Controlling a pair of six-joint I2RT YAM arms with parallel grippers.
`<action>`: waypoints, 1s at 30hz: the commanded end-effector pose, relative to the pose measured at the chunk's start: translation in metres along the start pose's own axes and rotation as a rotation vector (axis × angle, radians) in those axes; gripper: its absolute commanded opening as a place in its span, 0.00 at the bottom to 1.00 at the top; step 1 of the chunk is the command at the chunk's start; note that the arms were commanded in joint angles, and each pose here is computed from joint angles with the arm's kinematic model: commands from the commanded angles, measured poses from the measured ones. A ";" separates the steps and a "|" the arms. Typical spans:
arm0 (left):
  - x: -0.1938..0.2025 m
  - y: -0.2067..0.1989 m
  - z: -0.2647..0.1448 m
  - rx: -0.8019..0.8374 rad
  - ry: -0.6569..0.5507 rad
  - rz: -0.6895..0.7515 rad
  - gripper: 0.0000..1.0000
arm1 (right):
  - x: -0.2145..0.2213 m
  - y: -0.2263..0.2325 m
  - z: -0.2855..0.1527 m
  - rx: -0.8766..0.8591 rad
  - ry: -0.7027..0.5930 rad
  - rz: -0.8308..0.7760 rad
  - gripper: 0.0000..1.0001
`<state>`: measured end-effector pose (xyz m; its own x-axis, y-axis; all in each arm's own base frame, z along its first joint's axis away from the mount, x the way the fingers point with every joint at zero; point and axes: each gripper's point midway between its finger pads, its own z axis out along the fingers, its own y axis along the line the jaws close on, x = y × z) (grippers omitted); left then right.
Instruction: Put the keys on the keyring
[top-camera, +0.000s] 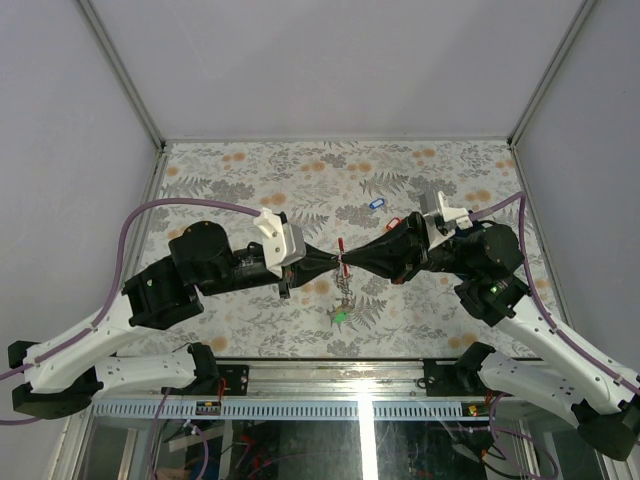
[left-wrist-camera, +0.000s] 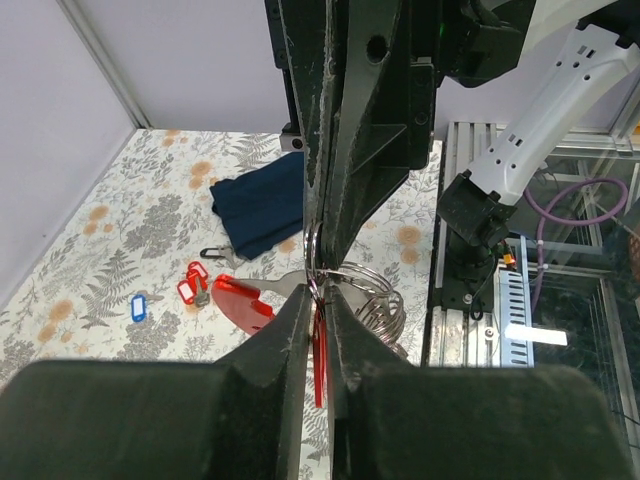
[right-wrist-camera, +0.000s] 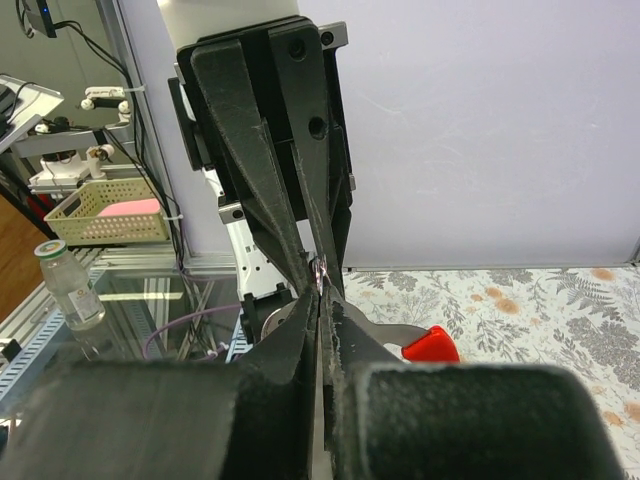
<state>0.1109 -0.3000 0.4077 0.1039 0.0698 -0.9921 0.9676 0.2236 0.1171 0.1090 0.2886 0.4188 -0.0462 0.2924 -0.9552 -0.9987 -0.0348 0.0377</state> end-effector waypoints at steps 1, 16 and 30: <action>-0.022 0.001 -0.004 -0.008 -0.074 0.034 0.03 | -0.029 0.005 -0.001 0.005 -0.095 -0.073 0.00; -0.015 0.002 0.006 -0.005 -0.052 0.031 0.07 | -0.049 0.005 0.000 0.019 -0.227 -0.031 0.00; -0.035 0.010 -0.014 -0.077 -0.152 0.021 0.26 | -0.043 -0.001 -0.006 0.065 -0.228 -0.051 0.00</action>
<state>0.1152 -0.2994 0.4108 0.1196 0.0572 -0.9912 0.9605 0.2462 0.1301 0.1172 0.2828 0.4362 -0.0859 0.4367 -0.8955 -0.9952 0.0042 0.0975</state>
